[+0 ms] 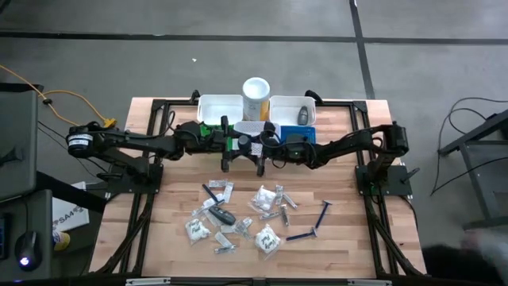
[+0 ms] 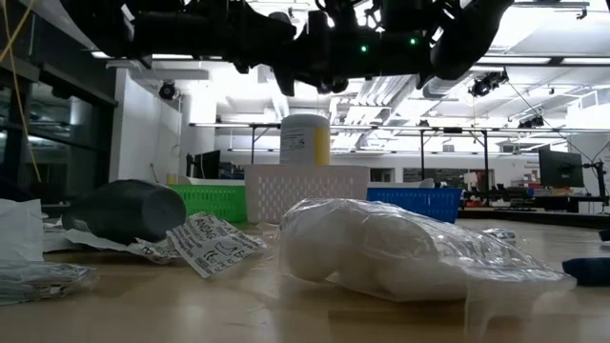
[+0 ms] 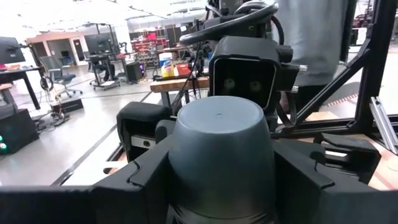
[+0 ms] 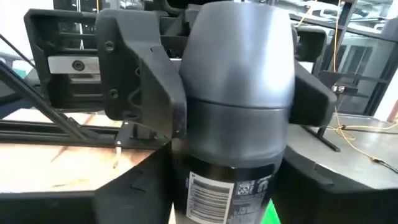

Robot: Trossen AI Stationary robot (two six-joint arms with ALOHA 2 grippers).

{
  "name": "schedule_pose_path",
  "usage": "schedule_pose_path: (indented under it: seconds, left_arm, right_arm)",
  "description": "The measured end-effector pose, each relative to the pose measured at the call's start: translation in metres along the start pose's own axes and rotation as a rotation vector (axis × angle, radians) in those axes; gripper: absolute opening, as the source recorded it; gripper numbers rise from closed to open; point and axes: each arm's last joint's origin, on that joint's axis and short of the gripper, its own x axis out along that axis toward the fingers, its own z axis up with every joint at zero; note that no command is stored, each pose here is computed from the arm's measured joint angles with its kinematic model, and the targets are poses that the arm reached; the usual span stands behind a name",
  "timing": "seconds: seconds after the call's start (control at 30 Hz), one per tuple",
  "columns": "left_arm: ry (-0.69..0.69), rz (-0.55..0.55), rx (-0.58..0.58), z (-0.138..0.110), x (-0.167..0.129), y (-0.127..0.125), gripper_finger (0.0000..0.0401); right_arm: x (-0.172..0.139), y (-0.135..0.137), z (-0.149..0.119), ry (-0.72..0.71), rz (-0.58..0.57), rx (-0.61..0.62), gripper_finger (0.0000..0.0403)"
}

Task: Pick & Place Travel size toiletries
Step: Put the black deodorant into the top right white bin

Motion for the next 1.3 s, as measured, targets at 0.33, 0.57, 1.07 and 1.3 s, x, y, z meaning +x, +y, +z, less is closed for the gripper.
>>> schedule_pose_path:
  seconds: [0.33,0.57,1.07,1.3]
  left_arm:
    - [0.008,-0.002,-0.014,-0.001,0.0,0.0,0.0228]
    - [0.004,0.026,-0.027,0.002,-0.001,0.001,0.0336]
    - [0.183,0.199,-0.068,0.024,-0.041,0.004,0.0348]
    - [0.232,0.213,-0.085,0.025,-0.05,0.003,0.0349]
  right_arm:
    - [0.0,0.0,-0.001,0.014,-0.005,0.023,0.0192]
    - [-0.005,-0.004,0.002,0.105,-0.097,0.011,0.0192]
    - [-0.07,-0.078,0.02,0.707,-0.622,-0.209,0.0199]
    - [-0.09,-0.136,-0.002,0.92,-0.585,-0.232,0.0197]
